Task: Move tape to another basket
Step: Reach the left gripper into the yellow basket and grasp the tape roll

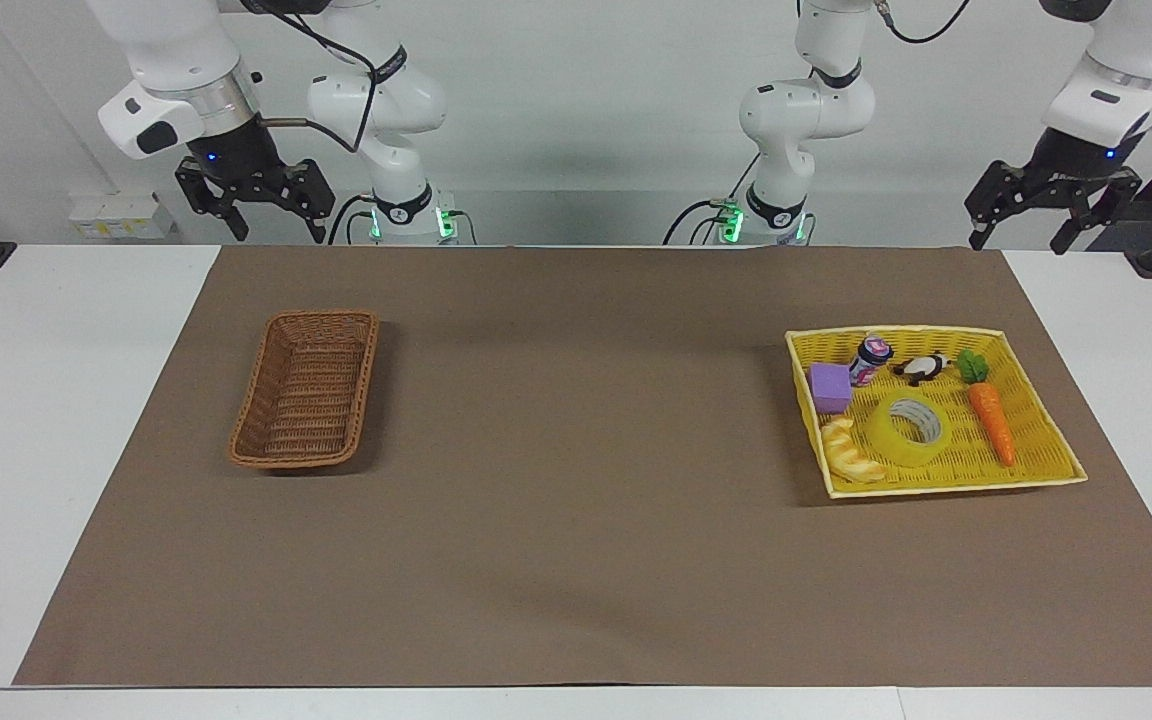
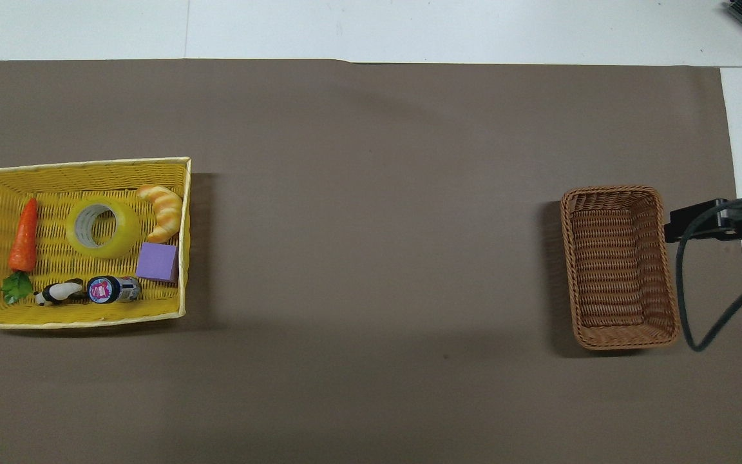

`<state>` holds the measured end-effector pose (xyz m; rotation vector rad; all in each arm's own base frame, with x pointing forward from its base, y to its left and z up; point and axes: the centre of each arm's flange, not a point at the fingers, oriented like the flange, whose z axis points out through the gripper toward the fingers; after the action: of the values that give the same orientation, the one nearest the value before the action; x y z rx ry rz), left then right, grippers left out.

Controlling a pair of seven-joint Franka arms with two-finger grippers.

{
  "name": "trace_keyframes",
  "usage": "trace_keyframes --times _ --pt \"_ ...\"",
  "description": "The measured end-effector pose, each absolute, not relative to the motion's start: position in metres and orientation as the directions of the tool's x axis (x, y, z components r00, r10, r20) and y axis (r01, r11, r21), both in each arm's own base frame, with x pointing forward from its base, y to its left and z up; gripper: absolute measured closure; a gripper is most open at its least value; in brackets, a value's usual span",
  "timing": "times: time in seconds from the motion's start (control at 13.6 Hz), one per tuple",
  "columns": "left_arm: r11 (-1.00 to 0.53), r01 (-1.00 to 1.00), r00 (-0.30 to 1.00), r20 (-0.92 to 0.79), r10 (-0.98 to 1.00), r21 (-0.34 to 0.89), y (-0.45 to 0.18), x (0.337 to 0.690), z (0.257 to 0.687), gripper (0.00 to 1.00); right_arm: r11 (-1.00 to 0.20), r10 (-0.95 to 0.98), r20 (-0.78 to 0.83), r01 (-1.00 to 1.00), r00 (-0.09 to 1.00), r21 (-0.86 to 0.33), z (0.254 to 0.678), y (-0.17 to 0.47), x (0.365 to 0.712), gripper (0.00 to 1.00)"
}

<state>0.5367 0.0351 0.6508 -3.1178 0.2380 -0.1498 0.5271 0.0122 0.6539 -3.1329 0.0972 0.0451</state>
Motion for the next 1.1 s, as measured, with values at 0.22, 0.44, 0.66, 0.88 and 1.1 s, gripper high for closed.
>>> trace_keyframes --times 0.22,0.44,0.66,0.88,1.1 --pt "-0.990 -0.138 0.988 0.067 -0.139 -0.011 0.051 0.563 0.604 0.00 -0.998 -0.062 -0.030 -0.062 0.998 -0.006 0.654 0.012 0.527 0.00" --pt "-0.990 -0.138 0.987 0.082 -0.138 -0.015 0.052 0.579 0.561 0.00 -0.998 -0.062 -0.030 -0.062 0.998 -0.006 0.654 0.012 0.527 0.00" --pt "-0.990 -0.139 0.988 0.072 -0.140 -0.012 0.051 0.580 0.519 0.00 -0.998 -0.062 -0.031 -0.062 0.998 -0.006 0.654 0.012 0.527 0.00" --pt "-0.990 -0.138 0.987 0.084 -0.139 -0.015 0.051 0.578 0.482 0.00 -0.998 -0.061 -0.031 -0.062 0.998 -0.006 0.654 0.012 0.527 0.00" --pt "-0.992 -0.129 0.989 0.074 -0.130 -0.013 0.057 0.580 0.445 0.00 -0.998 -0.060 -0.031 -0.060 0.998 -0.006 0.654 0.013 0.527 0.00"
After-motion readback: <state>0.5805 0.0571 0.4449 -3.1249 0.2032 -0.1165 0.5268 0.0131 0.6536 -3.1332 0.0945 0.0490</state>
